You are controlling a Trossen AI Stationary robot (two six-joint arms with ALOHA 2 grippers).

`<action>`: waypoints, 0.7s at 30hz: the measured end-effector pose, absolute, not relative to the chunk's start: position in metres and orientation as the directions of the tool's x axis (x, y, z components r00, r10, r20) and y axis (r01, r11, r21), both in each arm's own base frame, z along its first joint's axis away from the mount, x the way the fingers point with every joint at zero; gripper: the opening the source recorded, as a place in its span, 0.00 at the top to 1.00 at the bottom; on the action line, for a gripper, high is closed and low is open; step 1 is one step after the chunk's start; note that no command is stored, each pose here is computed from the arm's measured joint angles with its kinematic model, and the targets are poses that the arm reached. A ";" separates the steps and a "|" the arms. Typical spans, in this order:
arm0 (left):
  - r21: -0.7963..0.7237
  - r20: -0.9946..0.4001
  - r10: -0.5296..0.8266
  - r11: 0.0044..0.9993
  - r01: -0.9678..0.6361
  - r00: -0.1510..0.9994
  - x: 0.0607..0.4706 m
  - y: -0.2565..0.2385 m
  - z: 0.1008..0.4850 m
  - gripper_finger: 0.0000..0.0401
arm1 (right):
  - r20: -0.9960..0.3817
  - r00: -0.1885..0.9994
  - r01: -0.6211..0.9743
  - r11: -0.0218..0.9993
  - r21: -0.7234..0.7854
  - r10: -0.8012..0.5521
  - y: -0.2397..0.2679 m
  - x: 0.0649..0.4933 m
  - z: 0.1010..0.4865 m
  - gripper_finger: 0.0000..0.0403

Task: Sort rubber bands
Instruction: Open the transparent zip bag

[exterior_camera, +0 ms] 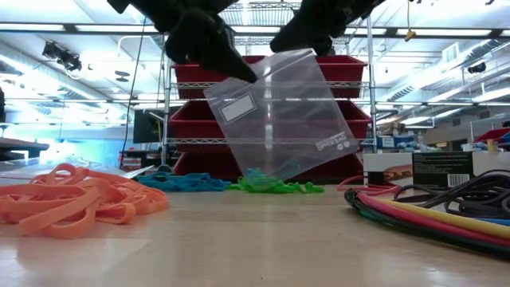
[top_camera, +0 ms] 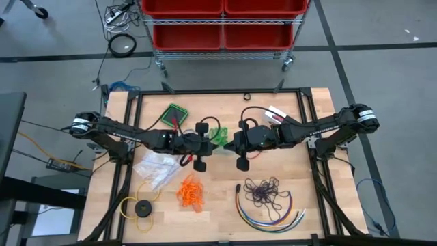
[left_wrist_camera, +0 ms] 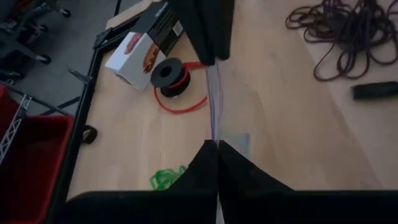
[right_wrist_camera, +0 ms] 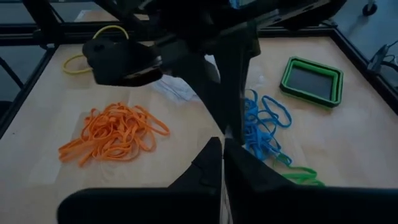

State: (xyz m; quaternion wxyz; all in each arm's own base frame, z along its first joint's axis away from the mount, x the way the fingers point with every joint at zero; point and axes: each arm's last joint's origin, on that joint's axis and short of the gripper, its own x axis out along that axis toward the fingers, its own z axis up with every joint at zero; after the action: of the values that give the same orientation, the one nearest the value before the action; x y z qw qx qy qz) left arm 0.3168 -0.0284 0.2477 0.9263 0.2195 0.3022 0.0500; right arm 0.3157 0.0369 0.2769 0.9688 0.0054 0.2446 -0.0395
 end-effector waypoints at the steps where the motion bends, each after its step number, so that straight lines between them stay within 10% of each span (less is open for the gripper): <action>1: 0.443 -0.543 0.227 0.895 0.047 0.809 0.316 -0.028 0.247 0.99 | -0.475 0.877 0.079 0.997 -0.009 -0.074 0.037 0.316 0.277 0.96; 21: 0.519 -0.587 0.249 0.846 0.122 0.770 0.312 -0.031 0.242 1.00 | -0.501 0.864 0.161 0.968 0.191 -0.045 0.026 0.315 0.275 0.72</action>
State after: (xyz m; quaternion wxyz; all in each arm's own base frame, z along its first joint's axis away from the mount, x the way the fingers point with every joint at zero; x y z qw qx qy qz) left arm 0.3122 -0.0310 0.2423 0.8997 0.2752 0.3371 0.0355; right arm 0.3150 0.0264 0.2754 0.9587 0.1140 0.2552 -0.0537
